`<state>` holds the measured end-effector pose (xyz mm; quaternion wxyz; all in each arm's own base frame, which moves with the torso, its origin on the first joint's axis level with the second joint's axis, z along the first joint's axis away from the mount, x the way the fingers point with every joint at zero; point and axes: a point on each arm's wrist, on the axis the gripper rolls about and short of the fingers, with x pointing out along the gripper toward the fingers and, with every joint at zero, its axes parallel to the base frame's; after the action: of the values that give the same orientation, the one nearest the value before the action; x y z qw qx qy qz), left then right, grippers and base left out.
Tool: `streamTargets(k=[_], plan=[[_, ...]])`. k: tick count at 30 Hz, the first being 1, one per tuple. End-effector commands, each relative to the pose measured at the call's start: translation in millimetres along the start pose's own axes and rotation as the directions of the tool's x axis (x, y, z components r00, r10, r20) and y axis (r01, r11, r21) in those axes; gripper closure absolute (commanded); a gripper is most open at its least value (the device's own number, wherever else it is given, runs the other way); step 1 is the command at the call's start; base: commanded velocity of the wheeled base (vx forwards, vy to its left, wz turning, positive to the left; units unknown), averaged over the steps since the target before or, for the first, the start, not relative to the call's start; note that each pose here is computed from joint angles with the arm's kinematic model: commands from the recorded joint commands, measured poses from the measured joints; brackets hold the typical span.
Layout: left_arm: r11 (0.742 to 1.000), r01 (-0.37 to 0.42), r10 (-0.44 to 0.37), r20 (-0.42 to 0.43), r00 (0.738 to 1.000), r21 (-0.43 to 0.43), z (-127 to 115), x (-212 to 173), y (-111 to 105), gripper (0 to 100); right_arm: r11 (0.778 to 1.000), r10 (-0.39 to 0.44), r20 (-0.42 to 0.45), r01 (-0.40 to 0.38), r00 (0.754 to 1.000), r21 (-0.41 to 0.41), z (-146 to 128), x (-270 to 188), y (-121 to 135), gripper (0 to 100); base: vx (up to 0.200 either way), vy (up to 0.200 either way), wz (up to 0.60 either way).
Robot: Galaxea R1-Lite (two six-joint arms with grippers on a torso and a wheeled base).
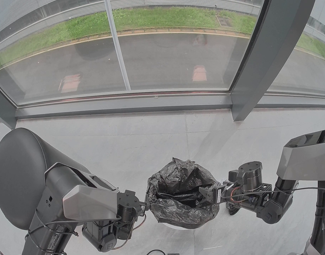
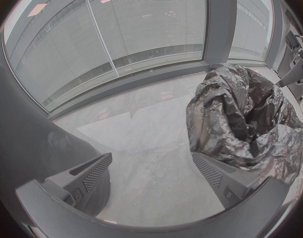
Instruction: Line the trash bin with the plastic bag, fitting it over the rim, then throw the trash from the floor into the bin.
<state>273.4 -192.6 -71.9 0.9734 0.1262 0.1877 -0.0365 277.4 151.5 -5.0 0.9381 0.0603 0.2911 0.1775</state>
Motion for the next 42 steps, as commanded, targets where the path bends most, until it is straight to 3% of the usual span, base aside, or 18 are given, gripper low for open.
streamTargets(k=[1, 6, 10, 12, 15, 20, 23, 27, 42], plan=[[1.0, 0.001, -0.001, -0.01, 1.0, -0.011, 2, -9, 5, 0, 1.0, 0.025, -0.003, -0.025, 1.0, -0.011, 1, -11, 3, 0, 0.0, 0.0, 0.0], [0.999, 0.01, -0.012, -0.041, 0.999, -0.039, 2, -29, 13, 0, 0.986, 0.143, -0.001, -0.143, 0.99, -0.088, 8, -42, 13, 0, 0.0, 0.0, 0.0], [0.997, 0.012, -0.013, -0.014, 1.0, -0.078, 14, -35, 17, 0, 0.959, 0.242, 0.001, -0.239, 0.97, -0.151, 9, -55, 36, 0, 0.0, 0.0, 0.0], [0.995, 0.014, -0.013, 0.006, 1.0, -0.094, 22, -38, 19, 0, 0.94, 0.281, -0.021, -0.279, 0.96, -0.196, 4, -57, 49, 0, 0.0, 0.0, 0.0], [0.987, 0.018, -0.009, 0.057, 0.998, -0.157, 41, -47, 26, 0, 0.892, 0.346, -0.063, -0.349, 0.936, -0.286, -7, -55, 74, 0, 0.0, 0.0, 0.0], [0.966, 0.038, -0.008, 0.117, 0.993, -0.255, 64, -58, 44, 0, 0.859, 0.379, -0.141, -0.404, 0.915, -0.316, -22, -28, 107, 0, 0.0, 0.0, 0.0], [0.956, 0.05, -0.011, 0.137, 0.991, -0.288, 71, -61, 55, 0, 0.854, 0.376, -0.164, -0.41, 0.912, -0.32, -26, -9, 118, 0, 0.0, 0.0, 0.0], [0.944, 0.029, 0.012, 0.123, 0.992, -0.33, 70, -60, 66, 0, 0.867, 0.348, -0.166, -0.384, 0.923, -0.319, -26, 10, 121, 0, 0.0, 0.0, 0.0], [0.937, 0.039, -0.002, 0.105, 0.994, -0.348, 66, -55, 71, 0, 0.892, 0.299, -0.197, -0.347, 0.934, -0.291, -37, 22, 107, 0, 0.0, 0.0, 0.0]])
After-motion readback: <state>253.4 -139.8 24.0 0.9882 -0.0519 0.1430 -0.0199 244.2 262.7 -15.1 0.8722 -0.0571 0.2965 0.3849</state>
